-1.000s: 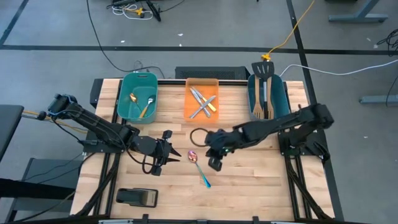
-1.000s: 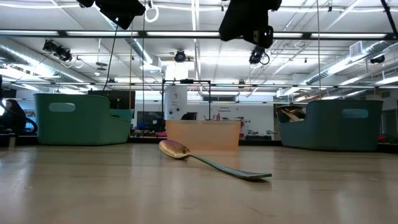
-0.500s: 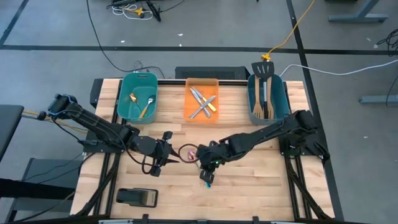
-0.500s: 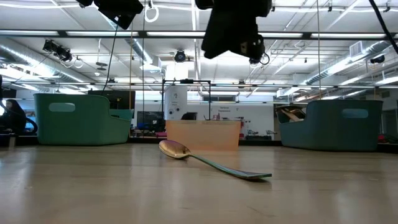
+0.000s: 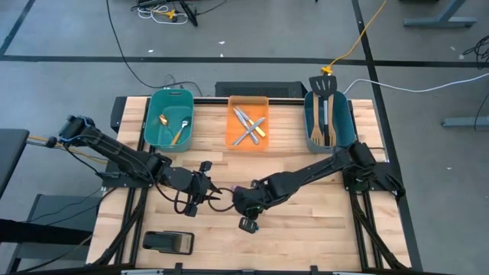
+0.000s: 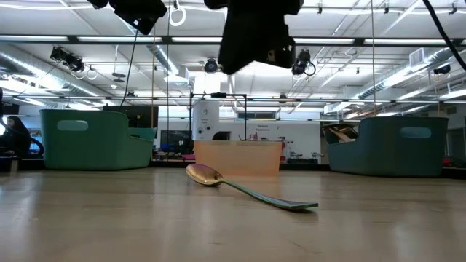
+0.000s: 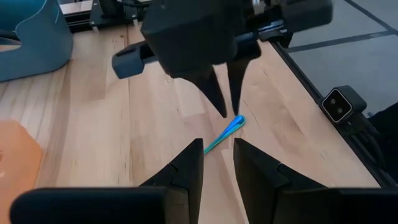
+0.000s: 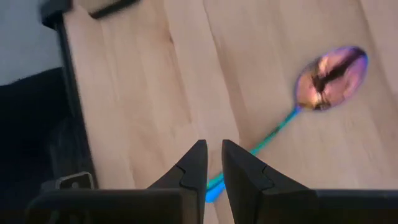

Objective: Pick & Place Kitchen Items
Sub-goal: Put the blue spoon into the green bin

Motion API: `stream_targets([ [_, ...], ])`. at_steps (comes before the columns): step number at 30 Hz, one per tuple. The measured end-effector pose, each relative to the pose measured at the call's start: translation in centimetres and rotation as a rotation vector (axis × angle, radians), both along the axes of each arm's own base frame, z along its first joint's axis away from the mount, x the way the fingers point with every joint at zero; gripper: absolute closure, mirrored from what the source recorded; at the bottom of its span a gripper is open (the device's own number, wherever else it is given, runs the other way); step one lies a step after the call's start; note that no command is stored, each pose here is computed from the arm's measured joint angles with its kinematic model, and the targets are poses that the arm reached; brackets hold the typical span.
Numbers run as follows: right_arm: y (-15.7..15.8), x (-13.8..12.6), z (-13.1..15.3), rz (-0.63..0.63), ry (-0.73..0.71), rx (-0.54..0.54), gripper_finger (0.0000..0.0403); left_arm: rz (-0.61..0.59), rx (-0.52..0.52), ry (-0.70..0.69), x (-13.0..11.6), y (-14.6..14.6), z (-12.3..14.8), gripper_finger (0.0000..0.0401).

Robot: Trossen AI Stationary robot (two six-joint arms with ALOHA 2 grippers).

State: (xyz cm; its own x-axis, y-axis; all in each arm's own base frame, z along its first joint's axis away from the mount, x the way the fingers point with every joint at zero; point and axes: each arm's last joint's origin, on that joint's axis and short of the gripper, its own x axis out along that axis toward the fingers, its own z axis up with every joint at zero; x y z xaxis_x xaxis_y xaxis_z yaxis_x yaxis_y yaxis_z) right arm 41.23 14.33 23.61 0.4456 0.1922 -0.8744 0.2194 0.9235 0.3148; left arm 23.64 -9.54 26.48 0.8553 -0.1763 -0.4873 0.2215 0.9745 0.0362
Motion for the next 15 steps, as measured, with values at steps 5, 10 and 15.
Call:
stream_targets([
  [5, -0.1, -0.1, -1.0, -0.016, 0.057, -0.025, 0.0344, 0.0, 0.002, 0.006, 0.0, 0.0, -0.1, 0.0307],
  [10, -0.4, 0.0, -1.6, -0.033, 0.083, -0.049, 0.0344, 0.001, 0.003, 0.011, 0.0, 0.0, -0.1, 0.0307],
  [15, -0.8, 0.1, -2.3, -0.073, 0.119, -0.045, 0.0344, 0.001, 0.004, 0.014, -0.2, 0.1, 0.0, 0.0307],
])
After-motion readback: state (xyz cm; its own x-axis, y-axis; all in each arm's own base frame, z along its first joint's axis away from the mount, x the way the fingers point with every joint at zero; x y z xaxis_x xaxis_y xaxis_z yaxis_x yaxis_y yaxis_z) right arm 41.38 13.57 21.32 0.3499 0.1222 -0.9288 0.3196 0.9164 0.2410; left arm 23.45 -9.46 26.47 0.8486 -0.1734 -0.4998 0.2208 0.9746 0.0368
